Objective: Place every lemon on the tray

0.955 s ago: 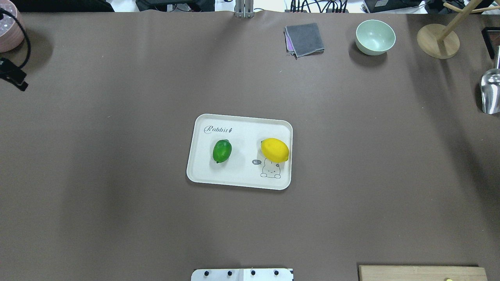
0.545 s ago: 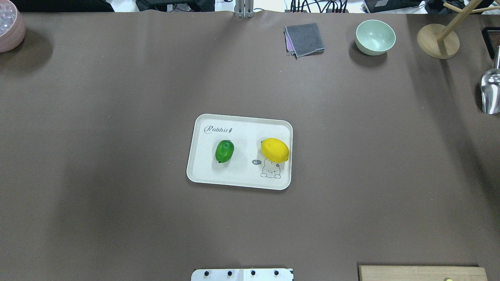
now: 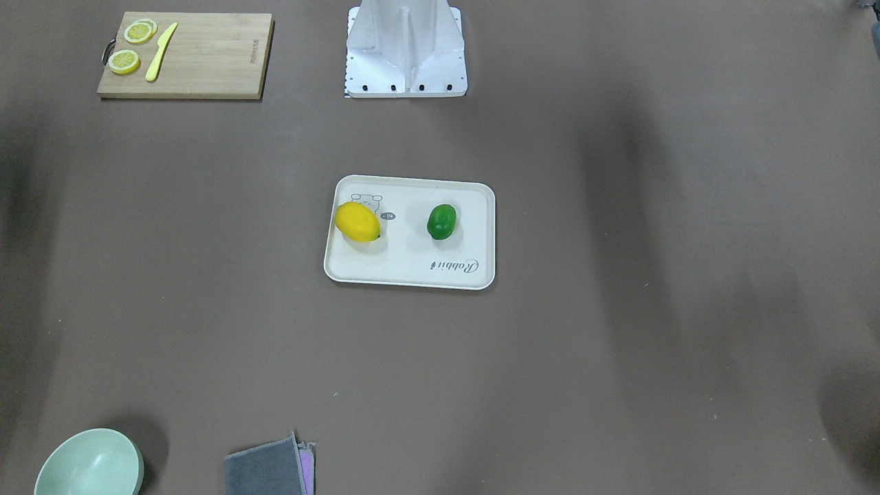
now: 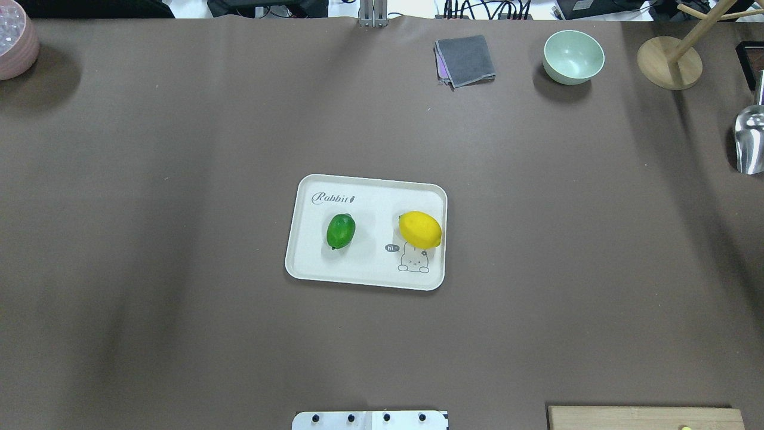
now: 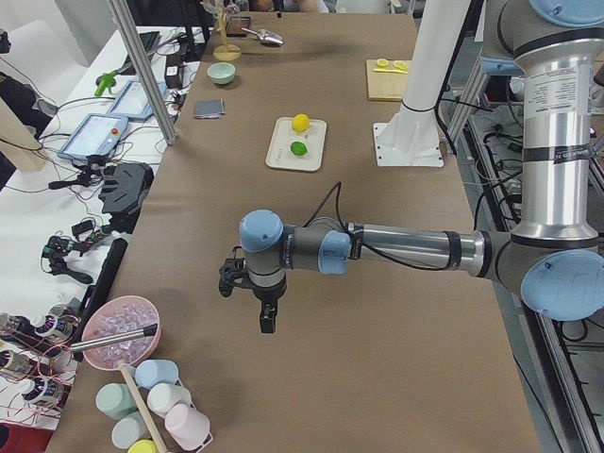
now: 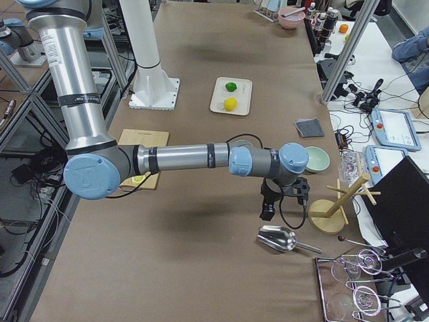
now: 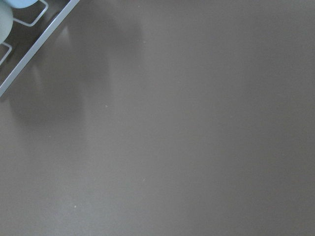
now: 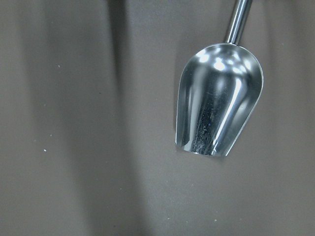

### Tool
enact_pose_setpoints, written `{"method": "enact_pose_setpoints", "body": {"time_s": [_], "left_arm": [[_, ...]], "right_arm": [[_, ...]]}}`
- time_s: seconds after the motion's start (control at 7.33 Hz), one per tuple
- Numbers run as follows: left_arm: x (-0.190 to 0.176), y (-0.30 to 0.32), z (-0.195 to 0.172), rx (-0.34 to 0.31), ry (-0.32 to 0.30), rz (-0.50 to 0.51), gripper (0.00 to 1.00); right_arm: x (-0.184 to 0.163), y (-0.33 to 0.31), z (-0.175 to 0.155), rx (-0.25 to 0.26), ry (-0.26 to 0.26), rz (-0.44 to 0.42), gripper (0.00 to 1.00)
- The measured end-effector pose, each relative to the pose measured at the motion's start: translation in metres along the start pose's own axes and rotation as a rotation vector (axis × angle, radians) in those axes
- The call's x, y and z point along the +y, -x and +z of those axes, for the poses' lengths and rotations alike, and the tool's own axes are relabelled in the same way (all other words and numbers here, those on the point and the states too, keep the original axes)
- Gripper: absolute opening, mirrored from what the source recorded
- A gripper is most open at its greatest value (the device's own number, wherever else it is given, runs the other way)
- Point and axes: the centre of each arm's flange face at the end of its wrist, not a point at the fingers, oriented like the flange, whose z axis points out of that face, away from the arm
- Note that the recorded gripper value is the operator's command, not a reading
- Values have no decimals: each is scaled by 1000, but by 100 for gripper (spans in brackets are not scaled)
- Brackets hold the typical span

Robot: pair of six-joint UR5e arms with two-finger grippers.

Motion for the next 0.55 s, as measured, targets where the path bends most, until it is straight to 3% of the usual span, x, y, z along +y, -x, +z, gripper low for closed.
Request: {"method": "enact_pose_setpoints", "body": {"time_s": [0.55], "left_arm": [[4, 10, -9, 20, -22, -23, 98]], "right_arm": [[3, -2, 3, -6, 4, -6, 100]]}}
